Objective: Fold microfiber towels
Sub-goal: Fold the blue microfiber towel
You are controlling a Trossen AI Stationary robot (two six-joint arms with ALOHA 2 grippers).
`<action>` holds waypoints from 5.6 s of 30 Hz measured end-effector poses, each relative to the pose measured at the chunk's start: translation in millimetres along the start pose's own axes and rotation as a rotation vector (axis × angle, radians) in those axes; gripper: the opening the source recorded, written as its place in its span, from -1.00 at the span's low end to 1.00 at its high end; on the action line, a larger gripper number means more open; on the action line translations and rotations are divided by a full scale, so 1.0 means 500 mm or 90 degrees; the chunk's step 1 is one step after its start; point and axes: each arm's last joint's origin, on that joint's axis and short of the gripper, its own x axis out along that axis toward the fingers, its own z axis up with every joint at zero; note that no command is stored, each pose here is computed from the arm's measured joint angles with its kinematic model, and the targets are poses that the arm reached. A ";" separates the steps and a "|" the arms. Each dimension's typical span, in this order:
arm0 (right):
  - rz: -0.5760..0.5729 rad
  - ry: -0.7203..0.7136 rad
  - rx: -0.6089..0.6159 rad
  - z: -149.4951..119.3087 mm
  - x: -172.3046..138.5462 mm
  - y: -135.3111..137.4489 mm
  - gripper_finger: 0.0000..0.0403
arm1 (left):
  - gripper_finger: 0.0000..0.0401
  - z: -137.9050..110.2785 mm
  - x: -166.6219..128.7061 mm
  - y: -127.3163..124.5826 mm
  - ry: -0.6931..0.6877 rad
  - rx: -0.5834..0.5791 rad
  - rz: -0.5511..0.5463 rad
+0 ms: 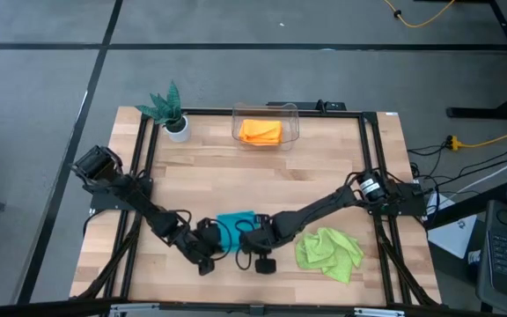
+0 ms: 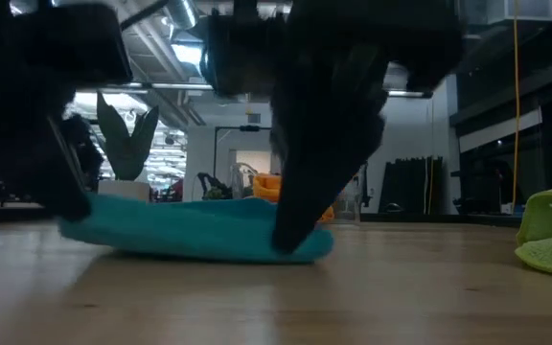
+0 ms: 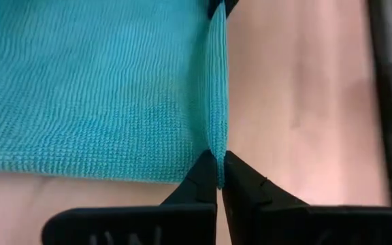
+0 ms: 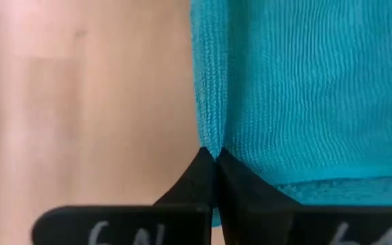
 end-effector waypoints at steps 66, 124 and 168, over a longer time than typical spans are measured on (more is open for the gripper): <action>0.086 -0.016 -0.133 0.061 -0.066 -0.026 -0.98 | -0.99 0.057 -0.025 -0.062 -0.011 -0.152 0.048; -0.102 -0.054 -0.076 0.056 0.036 -0.056 -0.52 | -0.40 0.077 -0.088 -0.081 0.029 -0.052 0.057; -0.450 -0.100 -0.049 0.042 -0.098 0.064 -0.58 | -0.42 0.040 -0.025 -0.087 -0.028 0.187 0.379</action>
